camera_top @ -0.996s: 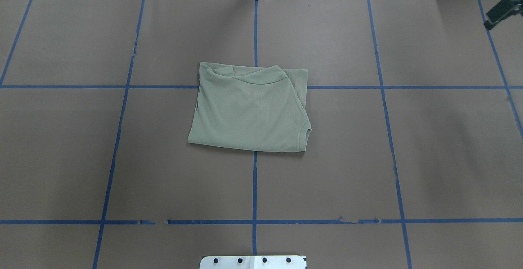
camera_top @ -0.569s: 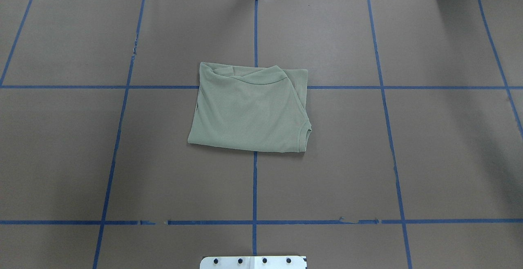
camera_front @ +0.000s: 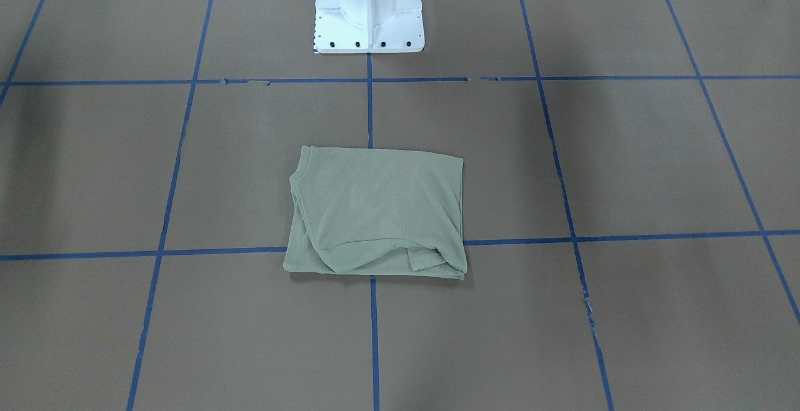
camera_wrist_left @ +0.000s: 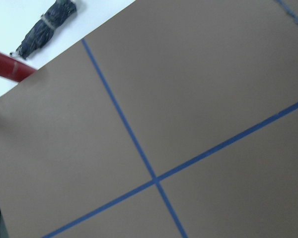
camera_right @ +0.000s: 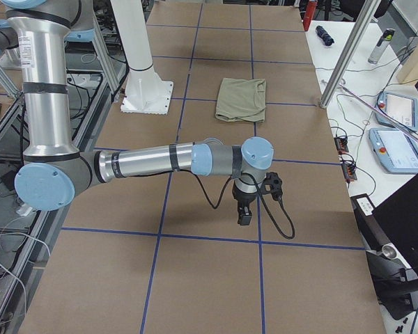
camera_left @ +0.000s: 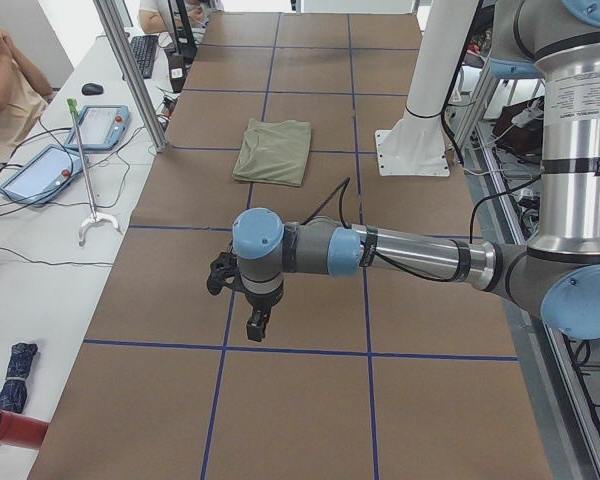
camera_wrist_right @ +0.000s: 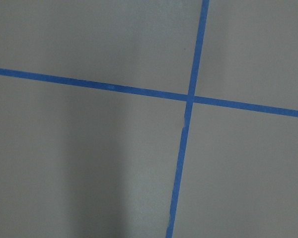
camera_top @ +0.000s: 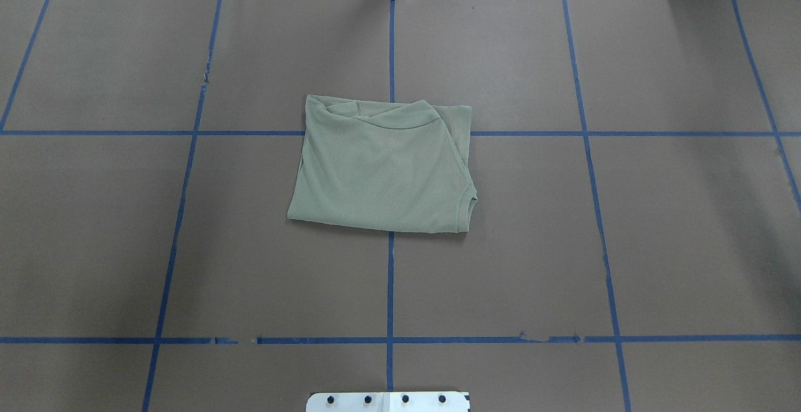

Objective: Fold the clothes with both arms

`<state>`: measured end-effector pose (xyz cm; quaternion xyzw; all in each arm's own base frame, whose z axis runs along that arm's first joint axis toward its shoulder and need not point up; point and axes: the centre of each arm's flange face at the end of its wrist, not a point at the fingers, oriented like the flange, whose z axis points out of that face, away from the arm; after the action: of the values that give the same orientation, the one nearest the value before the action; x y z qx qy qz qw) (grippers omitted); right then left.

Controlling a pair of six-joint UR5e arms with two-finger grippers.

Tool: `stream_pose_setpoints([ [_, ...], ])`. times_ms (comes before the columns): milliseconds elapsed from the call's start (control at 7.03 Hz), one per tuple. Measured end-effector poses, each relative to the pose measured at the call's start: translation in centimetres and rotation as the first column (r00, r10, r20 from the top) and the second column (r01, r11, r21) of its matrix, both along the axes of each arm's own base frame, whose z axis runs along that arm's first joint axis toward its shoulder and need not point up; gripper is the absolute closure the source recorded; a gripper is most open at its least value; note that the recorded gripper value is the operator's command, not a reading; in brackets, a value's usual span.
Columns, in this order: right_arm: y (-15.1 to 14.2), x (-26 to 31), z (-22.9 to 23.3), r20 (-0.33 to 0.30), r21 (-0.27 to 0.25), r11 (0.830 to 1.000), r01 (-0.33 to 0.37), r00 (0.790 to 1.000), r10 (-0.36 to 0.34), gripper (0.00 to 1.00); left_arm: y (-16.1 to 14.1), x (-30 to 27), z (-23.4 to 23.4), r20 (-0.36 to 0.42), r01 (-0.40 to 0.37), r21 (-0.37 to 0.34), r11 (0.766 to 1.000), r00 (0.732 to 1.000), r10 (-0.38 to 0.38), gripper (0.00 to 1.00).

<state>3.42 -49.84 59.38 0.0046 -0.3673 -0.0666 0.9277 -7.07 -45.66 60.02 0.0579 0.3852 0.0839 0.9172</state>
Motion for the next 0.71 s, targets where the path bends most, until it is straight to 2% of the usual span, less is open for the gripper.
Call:
stream_pose_setpoints([
  [427, 1.0, 0.2, 1.0, -0.021, -0.006, 1.000, 0.010, 1.000, -0.010, 0.00, 0.9, 0.1, 1.6, 0.008, 0.003, -0.038, 0.999, 1.000, -0.003, 0.00],
  [711, 1.3, 0.3, 1.2, -0.025, -0.012, 1.000, 0.006, 1.000, -0.006, 0.00, 0.9, 0.0, 1.5, 0.032, -0.001, -0.026, 1.000, 0.999, 0.002, 0.00],
])
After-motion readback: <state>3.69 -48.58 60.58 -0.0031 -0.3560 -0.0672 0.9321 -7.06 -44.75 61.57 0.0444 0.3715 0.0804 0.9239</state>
